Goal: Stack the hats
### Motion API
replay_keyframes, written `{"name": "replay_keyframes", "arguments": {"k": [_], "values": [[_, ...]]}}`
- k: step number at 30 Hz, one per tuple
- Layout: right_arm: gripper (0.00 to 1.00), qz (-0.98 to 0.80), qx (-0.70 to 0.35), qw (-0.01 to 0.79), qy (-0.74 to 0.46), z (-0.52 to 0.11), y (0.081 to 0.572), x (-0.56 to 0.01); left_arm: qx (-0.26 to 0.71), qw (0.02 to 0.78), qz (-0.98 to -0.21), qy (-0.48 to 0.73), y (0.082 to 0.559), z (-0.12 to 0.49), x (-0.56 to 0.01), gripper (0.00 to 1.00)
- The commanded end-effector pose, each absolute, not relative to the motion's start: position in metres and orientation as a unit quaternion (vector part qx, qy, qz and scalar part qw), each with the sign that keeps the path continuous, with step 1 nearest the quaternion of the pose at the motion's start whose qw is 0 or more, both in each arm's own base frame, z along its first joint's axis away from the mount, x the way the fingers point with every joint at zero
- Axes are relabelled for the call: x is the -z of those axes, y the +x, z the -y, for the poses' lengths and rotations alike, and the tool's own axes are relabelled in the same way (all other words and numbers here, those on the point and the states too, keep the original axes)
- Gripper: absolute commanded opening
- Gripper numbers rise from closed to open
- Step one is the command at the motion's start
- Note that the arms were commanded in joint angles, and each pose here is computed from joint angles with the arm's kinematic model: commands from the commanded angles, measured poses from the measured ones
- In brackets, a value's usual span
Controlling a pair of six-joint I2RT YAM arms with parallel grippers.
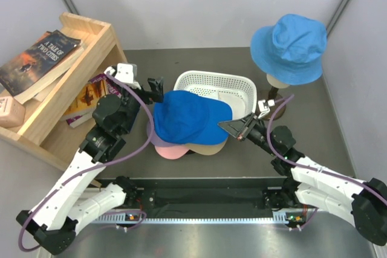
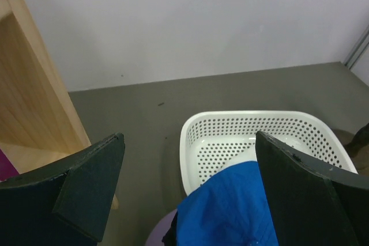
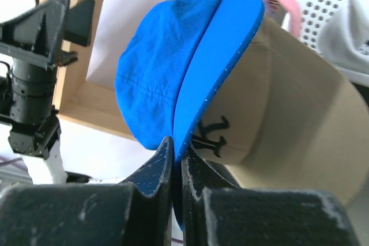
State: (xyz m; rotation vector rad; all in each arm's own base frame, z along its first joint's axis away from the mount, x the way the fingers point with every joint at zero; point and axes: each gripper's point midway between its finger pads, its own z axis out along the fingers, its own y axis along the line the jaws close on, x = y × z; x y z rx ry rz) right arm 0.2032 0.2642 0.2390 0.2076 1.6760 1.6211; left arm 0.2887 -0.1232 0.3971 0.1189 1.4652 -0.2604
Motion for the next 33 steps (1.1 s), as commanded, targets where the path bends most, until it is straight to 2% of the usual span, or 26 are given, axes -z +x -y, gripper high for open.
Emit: {"name": "replay_keyframes", "arguments": {"k": [1, 8, 13, 18, 24, 27, 28, 31, 33], "values": [[0.0, -0.676, -0.598, 0.411, 0.129, -0.25, 0.223, -0.213, 0.138, 0.711, -0.69, 0.015, 0.287, 0.121, -0.373, 0.99], [0.0, -0.701, -0.57, 0.393, 0.17, -0.242, 0.227, -0.171, 0.13, 0.686, -0.716, 0.0, 0.292, 0.121, -0.344, 0.99], [0.0, -0.728, -0.532, 0.383, 0.2, -0.229, 0.222, -0.133, 0.127, 0.67, -0.731, 0.028, 0.295, 0.131, -0.348, 0.99], [0.0, -0.734, -0.509, 0.397, 0.209, -0.219, 0.223, -0.124, 0.142, 0.664, -0.732, 0.055, 0.299, 0.145, -0.354, 0.99], [0.02, -0.74, -0.496, 0.407, 0.2, -0.217, 0.225, -0.123, 0.146, 0.64, -0.75, 0.073, 0.308, 0.159, -0.332, 0.99], [0.29, -0.742, -0.488, 0.419, 0.187, -0.217, 0.226, -0.128, 0.146, 0.636, -0.754, 0.076, 0.311, 0.161, -0.321, 0.99], [0.46, -0.738, -0.487, 0.429, 0.184, -0.215, 0.228, -0.135, 0.145, 0.635, -0.754, 0.078, 0.312, 0.162, -0.318, 0.99], [0.68, -0.747, -0.446, 0.457, 0.186, -0.202, 0.232, -0.137, 0.137, 0.63, -0.76, 0.081, 0.315, 0.162, -0.308, 0.99], [0.77, -0.761, -0.403, 0.472, 0.189, -0.189, 0.234, -0.131, 0.132, 0.628, -0.762, 0.083, 0.316, 0.162, -0.304, 0.99]]}}
